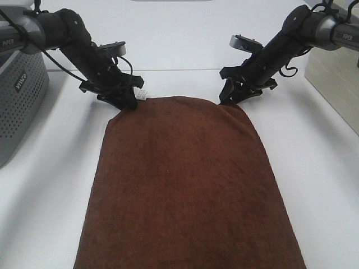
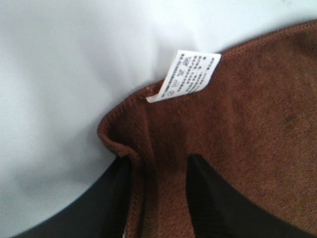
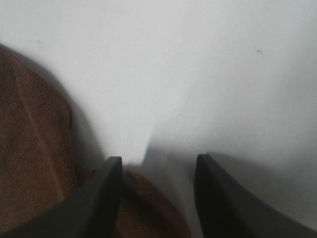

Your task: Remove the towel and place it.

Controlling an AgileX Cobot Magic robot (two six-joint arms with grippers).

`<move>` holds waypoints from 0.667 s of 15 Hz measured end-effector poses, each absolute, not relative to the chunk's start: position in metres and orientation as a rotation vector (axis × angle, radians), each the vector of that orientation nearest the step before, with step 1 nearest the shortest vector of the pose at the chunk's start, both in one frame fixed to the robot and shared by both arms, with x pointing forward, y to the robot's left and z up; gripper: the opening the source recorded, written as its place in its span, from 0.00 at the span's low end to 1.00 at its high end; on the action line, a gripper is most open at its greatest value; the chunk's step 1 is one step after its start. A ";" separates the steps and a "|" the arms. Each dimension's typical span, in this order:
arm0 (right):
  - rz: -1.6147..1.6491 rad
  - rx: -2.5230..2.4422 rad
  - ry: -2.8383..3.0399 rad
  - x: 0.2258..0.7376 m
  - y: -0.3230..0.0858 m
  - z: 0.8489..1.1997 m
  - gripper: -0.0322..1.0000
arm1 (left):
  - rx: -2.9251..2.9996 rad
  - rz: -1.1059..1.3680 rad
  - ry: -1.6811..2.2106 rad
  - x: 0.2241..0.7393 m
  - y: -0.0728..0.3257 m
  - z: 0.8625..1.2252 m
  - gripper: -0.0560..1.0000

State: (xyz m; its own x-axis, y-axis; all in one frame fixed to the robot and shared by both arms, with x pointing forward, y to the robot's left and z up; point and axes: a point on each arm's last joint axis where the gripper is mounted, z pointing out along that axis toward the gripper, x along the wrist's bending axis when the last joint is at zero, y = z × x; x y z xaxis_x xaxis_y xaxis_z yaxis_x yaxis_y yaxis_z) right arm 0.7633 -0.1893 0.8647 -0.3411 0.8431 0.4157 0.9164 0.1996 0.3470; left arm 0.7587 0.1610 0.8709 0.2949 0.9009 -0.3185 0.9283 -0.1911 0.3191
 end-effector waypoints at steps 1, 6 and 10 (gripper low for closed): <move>-0.815 -1.699 -2.335 0.762 -0.189 0.864 0.49 | 2.121 -0.079 1.631 0.759 0.161 0.871 0.38; -0.804 -1.647 -2.369 0.761 -0.189 0.859 0.47 | 2.116 -0.053 1.629 0.761 0.162 0.870 0.38; -0.798 -1.648 -2.365 0.761 -0.189 0.855 0.19 | 2.116 -0.053 1.629 0.761 0.162 0.870 0.38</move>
